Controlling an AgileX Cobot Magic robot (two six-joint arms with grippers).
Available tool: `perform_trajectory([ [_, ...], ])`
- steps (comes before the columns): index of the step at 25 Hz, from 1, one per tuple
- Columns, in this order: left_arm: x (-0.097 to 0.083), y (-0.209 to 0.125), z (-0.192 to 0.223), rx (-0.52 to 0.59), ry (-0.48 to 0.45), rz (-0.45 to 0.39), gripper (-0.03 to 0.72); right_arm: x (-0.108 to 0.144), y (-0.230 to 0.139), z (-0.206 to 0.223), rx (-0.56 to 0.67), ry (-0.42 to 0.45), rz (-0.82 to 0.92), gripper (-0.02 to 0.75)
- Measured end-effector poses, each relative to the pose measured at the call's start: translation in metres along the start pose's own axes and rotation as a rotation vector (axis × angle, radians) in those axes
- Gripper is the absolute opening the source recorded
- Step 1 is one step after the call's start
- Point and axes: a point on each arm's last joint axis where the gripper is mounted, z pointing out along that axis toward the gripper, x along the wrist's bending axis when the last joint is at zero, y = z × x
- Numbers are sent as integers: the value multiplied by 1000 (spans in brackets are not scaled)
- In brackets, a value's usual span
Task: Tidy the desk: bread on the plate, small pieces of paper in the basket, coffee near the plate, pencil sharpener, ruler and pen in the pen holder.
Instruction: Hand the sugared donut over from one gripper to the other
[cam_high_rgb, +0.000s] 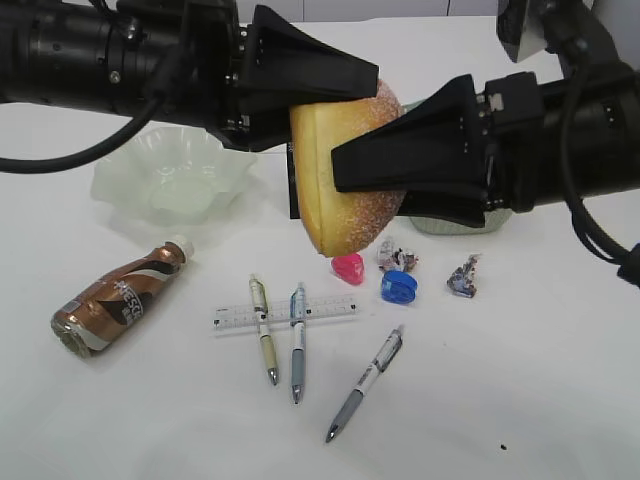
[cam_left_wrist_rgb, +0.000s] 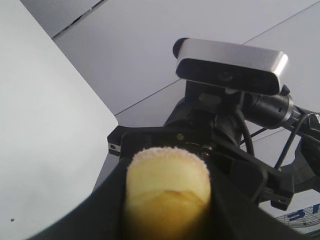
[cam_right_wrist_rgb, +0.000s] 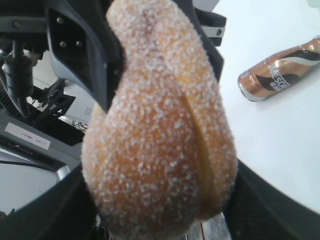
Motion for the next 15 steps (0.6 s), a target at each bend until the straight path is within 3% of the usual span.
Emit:
perform_trajectory([
  [15,0,0,2,3,12,2,268,16,4,-30,-51,-59,-37,547],
])
